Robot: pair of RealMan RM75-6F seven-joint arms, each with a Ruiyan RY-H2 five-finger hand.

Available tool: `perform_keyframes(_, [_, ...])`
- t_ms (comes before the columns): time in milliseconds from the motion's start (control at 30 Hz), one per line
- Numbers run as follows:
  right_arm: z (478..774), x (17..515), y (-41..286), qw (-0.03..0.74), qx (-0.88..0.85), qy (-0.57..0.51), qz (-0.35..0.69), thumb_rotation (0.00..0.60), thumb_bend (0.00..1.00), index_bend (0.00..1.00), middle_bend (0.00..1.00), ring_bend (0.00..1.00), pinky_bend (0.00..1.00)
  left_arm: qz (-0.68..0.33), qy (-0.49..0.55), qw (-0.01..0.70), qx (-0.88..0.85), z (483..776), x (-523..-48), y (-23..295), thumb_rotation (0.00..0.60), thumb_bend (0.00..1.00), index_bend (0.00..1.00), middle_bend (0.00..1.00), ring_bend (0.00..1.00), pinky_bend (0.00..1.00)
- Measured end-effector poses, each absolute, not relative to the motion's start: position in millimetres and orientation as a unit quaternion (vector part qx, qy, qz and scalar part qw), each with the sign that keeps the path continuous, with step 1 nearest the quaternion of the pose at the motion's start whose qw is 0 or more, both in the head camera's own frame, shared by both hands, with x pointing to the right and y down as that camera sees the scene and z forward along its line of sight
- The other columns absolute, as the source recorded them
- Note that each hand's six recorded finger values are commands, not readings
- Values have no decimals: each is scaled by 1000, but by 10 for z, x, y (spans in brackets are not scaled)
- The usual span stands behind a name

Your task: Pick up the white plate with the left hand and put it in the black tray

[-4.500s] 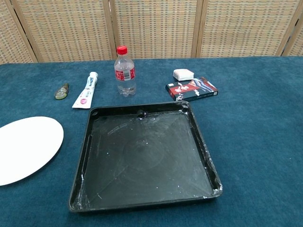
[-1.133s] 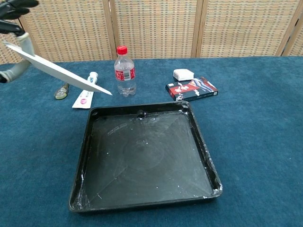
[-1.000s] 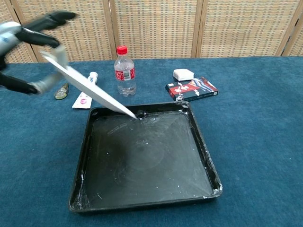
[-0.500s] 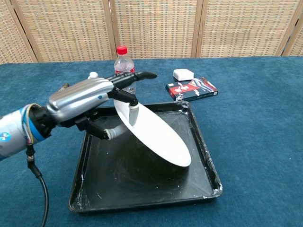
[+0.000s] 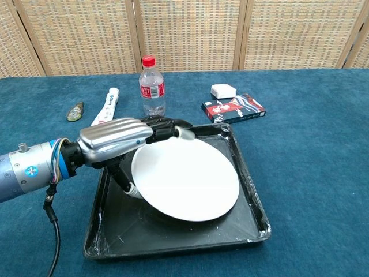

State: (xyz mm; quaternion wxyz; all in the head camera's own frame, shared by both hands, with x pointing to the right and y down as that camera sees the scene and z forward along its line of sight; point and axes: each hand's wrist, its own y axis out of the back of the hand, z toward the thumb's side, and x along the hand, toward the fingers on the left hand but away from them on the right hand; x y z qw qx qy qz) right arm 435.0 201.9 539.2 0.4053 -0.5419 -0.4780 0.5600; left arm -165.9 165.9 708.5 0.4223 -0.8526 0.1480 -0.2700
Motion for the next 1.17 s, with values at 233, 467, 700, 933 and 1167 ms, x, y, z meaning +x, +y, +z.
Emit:
perform_keyframes(233, [5363, 4337, 2023, 404, -546, -482, 553, 600, 0, 0, 0, 0, 0, -319, 154, 413, -839, 6899, -2000, 1488, 600, 0, 0, 0, 0, 0])
perform_keyframes(467, [5328, 4285, 2038, 404, -556, -484, 542, 600, 0, 0, 0, 0, 0, -377, 171, 392, -821, 6756, -2494, 1309, 600, 0, 0, 0, 0, 0])
perform_keyframes(700, [5257, 4228, 2087, 412, -564, -483, 528, 600, 0, 0, 0, 0, 0, -461, 253, 384, -759, 6342, -3449, 1220, 600, 0, 0, 0, 0, 0])
perform_keyframes(933, [5224, 4267, 2109, 413, -560, -479, 535, 600, 0, 0, 0, 0, 0, -533, 351, 375, -672, 5984, -4214, 1486, 600, 0, 0, 0, 0, 0])
perform_keyframes(1167, [5246, 4269, 2141, 409, -564, -462, 549, 600, 0, 0, 0, 0, 0, -565, 431, 386, -588, 5661, -4695, 1881, 600, 0, 0, 0, 0, 0])
